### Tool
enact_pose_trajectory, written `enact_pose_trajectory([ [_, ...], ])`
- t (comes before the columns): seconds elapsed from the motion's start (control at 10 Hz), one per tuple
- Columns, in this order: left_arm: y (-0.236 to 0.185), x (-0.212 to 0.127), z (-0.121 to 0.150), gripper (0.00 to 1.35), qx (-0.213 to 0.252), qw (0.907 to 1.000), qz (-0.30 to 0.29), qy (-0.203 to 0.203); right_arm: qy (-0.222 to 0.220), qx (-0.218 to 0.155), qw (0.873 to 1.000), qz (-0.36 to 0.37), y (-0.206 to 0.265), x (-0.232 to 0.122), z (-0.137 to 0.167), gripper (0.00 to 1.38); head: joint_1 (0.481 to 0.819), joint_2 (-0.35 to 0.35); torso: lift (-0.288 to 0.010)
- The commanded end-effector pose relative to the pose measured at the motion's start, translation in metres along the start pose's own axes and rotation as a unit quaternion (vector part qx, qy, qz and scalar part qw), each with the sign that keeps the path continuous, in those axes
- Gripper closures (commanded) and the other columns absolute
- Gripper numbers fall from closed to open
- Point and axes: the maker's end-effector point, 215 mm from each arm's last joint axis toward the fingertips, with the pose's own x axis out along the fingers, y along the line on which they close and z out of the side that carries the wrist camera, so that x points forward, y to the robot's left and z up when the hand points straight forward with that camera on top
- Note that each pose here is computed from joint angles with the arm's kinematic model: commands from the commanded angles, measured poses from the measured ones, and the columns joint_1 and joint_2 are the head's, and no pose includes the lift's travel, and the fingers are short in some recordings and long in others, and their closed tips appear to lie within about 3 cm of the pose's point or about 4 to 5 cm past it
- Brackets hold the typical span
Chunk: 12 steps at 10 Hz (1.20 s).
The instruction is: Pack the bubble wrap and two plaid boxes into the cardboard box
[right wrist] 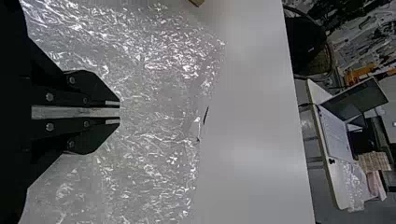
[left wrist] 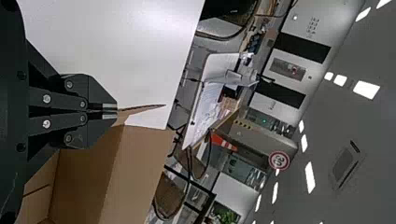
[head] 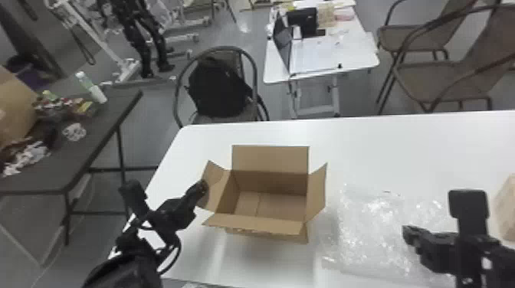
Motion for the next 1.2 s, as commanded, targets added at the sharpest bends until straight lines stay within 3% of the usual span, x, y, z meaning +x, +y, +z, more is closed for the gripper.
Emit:
enact_pose_trajectory([
  [0.0, 0.001, -0.001, 0.001, 1.2, 0.0, 1.0, 0.001, -0.002, -0.013, 0.003, 1.0, 0.003, 0.002, -0.003, 0.01, 1.19, 0.695, 0.318, -0.05],
  [0.4, 0.0, 0.0, 0.0, 1.2, 0.001, 1.0, 0.001, -0.003, -0.034, 0.011, 0.999, 0.008, 0.009, -0.01, 0.028, 1.22, 0.695, 0.315, -0.05],
  [0.8, 0.001, 0.0, 0.002, 1.2, 0.001, 1.0, 0.003, -0.008, -0.107, -0.027, 0.994, -0.001, 0.015, -0.054, 0.135, 1.23, 0.695, 0.305, -0.05],
  [1.1, -0.001, 0.001, 0.001, 1.2, 0.001, 1.0, 0.002, -0.006, -0.141, -0.042, 0.989, 0.022, 0.031, -0.072, 0.186, 1.23, 0.695, 0.299, -0.05],
])
